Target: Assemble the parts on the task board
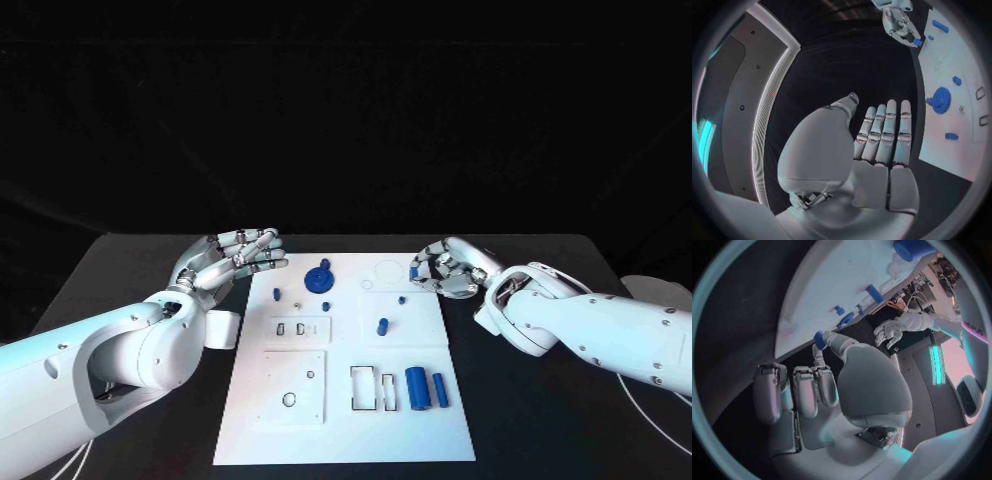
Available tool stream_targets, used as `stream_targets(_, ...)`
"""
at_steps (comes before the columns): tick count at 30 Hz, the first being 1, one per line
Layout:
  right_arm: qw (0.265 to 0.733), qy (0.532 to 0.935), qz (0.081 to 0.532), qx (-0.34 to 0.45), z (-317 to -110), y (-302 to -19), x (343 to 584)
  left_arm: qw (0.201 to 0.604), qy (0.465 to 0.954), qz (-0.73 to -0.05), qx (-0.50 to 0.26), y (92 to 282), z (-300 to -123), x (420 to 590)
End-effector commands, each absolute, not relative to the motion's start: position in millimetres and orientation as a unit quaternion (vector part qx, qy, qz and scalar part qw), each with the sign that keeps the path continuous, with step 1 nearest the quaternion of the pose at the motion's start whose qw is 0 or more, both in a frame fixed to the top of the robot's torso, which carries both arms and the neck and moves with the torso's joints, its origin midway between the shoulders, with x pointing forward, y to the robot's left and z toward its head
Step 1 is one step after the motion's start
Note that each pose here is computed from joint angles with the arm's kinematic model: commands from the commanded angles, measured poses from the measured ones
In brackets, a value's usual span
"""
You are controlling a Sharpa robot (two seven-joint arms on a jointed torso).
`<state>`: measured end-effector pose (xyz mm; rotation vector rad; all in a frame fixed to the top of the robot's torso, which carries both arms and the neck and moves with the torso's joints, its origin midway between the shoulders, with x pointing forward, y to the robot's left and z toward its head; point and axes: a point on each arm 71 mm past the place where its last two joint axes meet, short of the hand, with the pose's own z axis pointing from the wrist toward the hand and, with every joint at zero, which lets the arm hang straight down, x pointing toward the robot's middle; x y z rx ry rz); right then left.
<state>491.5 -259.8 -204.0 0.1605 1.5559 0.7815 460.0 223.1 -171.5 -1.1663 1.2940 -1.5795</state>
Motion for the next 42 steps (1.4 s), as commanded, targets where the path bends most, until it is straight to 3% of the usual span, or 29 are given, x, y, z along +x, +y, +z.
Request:
stream_targets(1, 0.665, 0.664, 0.334, 0.072, -194.6, -250.8, 488.4, 0.38, 0.507, -0.626, -0.454, 221.8, -170.9, 460.1)
stream_targets(12, 0.633, 0.683, 0.362, 0.04, -188.0, -189.4, 478.7, 0.385, 0.506, -0.622, -0.457, 225.2, -173.6, 464.5)
stream_targets(18, 0.612, 0.7, 0.369, 0.009, -194.6, -145.6, 470.2, 0.389, 0.505, -0.62, -0.458, 225.8, -175.3, 467.8)
stream_targets(29, 0.591, 0.72, 0.36, -0.05, -212.8, -93.0, 455.0, 0.386, 0.505, -0.621, -0.458, 222.2, -175.9, 468.8)
stream_targets(42, 0.595, 0.722, 0.342, -0.083, -232.7, -71.9, 446.4, 0.381, 0.507, -0.623, -0.457, 218.0, -175.6, 468.0)
